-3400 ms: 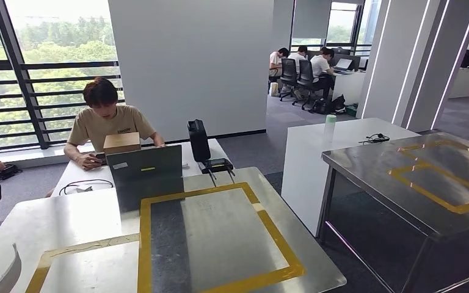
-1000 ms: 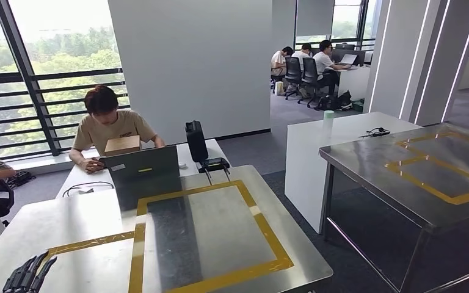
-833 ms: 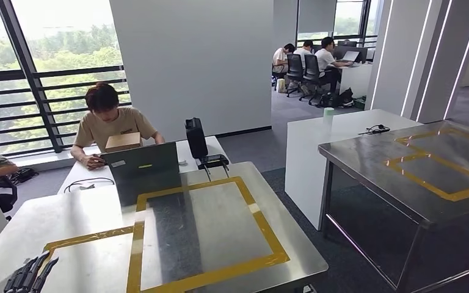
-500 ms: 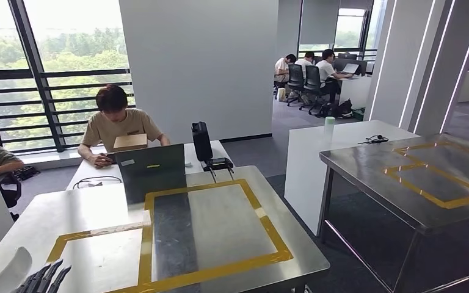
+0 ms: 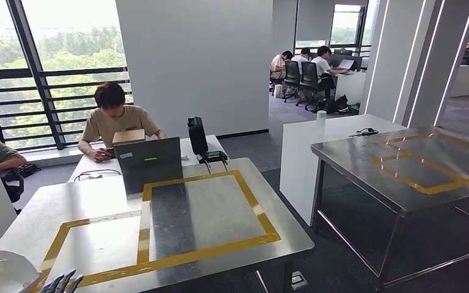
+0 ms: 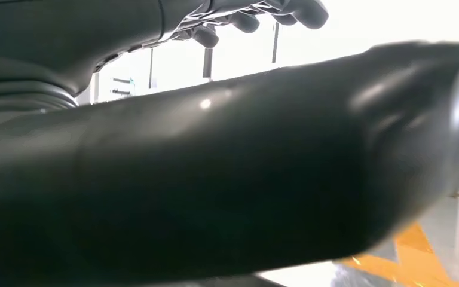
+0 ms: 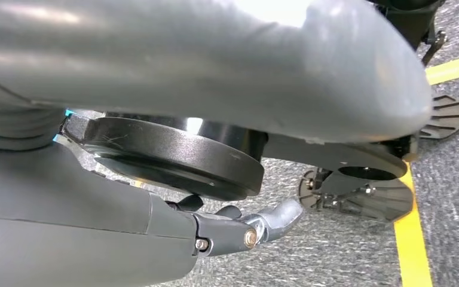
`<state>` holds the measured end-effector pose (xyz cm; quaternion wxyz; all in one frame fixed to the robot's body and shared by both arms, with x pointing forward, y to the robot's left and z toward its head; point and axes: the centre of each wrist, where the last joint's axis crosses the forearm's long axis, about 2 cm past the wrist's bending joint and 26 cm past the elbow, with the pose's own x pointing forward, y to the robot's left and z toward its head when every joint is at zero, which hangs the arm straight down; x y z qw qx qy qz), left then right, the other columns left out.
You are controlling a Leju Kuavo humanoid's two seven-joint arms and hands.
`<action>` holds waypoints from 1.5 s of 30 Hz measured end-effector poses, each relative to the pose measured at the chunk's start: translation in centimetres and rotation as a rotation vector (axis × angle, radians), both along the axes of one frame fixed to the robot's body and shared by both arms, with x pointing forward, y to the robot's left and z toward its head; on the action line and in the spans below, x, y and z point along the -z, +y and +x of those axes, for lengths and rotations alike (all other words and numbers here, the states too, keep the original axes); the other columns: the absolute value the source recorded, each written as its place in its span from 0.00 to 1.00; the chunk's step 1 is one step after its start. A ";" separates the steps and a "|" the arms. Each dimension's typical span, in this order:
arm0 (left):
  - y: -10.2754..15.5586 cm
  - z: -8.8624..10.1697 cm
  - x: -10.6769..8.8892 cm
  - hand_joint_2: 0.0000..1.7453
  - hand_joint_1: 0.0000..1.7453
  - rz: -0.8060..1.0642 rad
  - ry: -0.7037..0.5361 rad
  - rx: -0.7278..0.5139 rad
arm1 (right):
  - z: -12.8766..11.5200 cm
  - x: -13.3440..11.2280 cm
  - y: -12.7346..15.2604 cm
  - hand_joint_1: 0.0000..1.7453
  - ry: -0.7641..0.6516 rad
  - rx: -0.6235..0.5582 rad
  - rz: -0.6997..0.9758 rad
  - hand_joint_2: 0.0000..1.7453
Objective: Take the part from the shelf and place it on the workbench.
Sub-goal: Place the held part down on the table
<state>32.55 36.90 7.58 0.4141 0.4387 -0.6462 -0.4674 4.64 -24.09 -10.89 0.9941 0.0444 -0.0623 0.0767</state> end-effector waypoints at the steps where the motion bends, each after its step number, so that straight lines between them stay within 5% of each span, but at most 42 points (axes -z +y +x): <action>1: -0.1 -0.5 0.6 0.00 0.00 -0.025 0.011 -0.002 | 0.0 0.0 0.0 0.00 0.000 0.001 -0.001 0.00; 9: -4.3 -7.1 7.1 0.00 0.00 -0.323 0.200 -0.072 | -0.1 0.0 0.2 0.00 -0.003 0.011 -0.004 0.00; 17: -8.2 -13.1 13.2 0.00 0.00 -0.616 0.590 -0.275 | -0.1 0.0 0.1 0.00 0.009 0.002 -0.010 0.00; 25: -8.7 -21.6 17.4 0.00 0.00 -1.000 1.220 -0.777 | 1.2 -0.1 -0.2 0.00 -0.003 -0.023 -0.042 0.00; 29: -8.8 -25.0 18.2 0.00 0.00 -0.941 1.510 -1.070 | 2.3 -0.3 -0.3 0.00 -0.015 0.002 -0.076 0.00; 35: -9.1 -27.0 18.5 0.00 0.00 -0.950 1.569 -1.108 | 1.7 -0.2 -0.2 0.00 0.000 0.019 -0.070 0.00; 45: -9.4 -26.6 18.5 0.00 0.00 -0.933 1.518 -1.042 | 0.9 -0.1 -0.2 0.00 0.069 0.019 -0.070 0.00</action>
